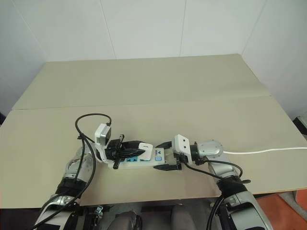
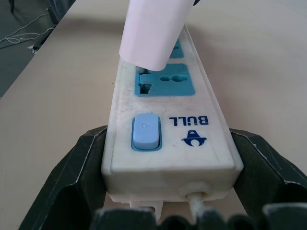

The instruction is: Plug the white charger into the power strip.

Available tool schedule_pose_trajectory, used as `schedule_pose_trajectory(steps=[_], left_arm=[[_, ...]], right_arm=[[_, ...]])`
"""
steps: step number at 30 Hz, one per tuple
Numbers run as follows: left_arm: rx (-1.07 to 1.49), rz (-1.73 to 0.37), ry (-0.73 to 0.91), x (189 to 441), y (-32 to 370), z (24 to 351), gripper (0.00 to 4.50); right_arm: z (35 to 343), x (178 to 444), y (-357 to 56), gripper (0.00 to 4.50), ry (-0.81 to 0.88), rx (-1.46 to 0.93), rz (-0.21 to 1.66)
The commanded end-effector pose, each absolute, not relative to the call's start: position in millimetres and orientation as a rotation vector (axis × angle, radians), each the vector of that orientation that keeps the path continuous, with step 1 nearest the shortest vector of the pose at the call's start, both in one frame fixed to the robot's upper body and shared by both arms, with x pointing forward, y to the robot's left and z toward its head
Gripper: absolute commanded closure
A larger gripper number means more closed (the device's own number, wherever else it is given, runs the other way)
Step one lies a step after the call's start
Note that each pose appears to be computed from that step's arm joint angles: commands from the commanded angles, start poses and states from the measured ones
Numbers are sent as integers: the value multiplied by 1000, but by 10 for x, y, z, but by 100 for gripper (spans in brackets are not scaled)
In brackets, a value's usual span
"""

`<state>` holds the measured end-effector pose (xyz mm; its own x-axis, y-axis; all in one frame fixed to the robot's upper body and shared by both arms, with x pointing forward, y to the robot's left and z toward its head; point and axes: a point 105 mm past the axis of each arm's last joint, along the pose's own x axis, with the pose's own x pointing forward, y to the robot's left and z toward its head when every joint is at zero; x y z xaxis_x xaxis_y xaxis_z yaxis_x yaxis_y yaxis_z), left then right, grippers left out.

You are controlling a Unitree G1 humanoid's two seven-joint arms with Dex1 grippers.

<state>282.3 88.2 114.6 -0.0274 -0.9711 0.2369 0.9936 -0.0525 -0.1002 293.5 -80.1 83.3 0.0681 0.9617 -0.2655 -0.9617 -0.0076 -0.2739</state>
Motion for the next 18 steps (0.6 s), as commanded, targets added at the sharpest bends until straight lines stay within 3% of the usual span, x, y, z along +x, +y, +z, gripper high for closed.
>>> schedule_pose_trajectory(steps=[1, 18], left_arm=[[-282, -1590, -2, 2758, 916, 905, 351], [-269, -1522, -29, 2841, 900, 835, 351]], right_arm=[[790, 2907, -745, 107, -2, -448, 1518], [767, 2884, -736, 107, 5, -457, 1527]])
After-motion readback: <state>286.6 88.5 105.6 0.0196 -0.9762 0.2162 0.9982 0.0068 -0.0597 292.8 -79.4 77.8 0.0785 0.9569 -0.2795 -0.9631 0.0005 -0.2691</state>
